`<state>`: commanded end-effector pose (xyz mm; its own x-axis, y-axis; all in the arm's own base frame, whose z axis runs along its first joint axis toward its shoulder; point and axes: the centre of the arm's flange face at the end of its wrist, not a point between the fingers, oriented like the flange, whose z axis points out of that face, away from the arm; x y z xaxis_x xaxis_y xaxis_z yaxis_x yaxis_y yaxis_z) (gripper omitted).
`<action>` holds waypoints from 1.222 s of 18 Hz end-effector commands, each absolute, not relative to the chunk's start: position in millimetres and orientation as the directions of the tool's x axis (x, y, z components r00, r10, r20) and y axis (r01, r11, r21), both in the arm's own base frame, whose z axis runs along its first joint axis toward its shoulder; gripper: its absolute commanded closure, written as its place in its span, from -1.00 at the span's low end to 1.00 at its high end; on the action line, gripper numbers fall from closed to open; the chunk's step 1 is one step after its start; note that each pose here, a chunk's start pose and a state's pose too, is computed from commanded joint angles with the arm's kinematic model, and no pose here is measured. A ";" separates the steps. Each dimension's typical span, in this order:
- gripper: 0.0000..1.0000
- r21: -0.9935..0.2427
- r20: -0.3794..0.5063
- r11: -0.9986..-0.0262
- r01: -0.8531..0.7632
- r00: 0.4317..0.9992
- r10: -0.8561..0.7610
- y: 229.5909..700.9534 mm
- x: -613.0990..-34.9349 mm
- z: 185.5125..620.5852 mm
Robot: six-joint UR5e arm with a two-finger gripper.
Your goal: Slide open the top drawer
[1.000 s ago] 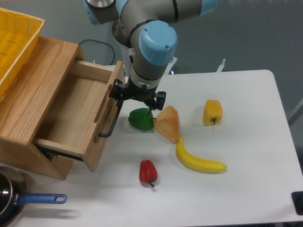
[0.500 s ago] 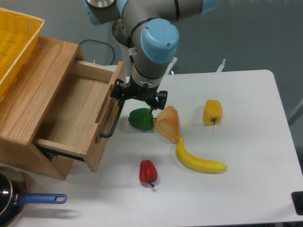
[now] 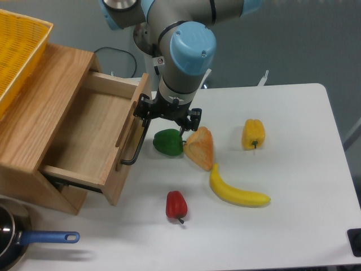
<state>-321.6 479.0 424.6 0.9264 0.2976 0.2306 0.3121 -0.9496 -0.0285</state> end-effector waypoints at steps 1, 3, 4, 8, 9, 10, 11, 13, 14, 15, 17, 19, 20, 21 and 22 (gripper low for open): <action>-1.00 -0.021 0.219 -0.950 0.311 0.929 0.299 477.6 -322.0 425.0; -1.00 -0.016 0.214 -0.951 0.310 0.930 0.299 476.9 -322.4 424.7; -1.00 -0.015 0.212 -0.951 0.310 0.930 0.300 476.8 -322.5 424.7; -1.00 -0.020 0.209 -0.950 0.311 0.931 0.300 476.5 -323.4 427.8; -1.00 -0.023 0.208 -0.950 0.311 0.931 0.300 476.8 -323.8 429.2; -1.00 -0.022 0.208 -0.951 0.310 0.931 0.299 477.2 -322.9 429.1; -1.00 -0.024 0.209 -0.950 0.311 0.931 0.300 477.5 -323.0 429.9; -1.00 -0.029 0.212 -0.950 0.312 0.930 0.299 478.6 -322.1 430.3; -1.00 -0.030 0.212 -0.950 0.312 0.931 0.299 478.4 -321.8 431.1; -1.00 -0.032 0.212 -0.949 0.313 0.930 0.300 477.9 -321.0 432.7; -1.00 -0.037 0.214 -0.949 0.314 0.930 0.299 478.0 -320.5 433.8; -1.00 -0.059 0.209 -0.947 0.316 0.931 0.298 474.9 -318.5 445.4; -1.00 -0.066 0.206 -0.944 0.322 0.931 0.303 472.8 -322.3 449.3; -1.00 -0.072 0.203 -0.941 0.330 0.929 0.310 470.4 -327.3 452.3; -1.00 -0.081 0.195 -0.940 0.332 0.930 0.312 469.8 -329.6 458.9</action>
<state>-329.6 469.8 458.9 0.9299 0.3119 0.1950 0.3322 -0.9397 -0.0811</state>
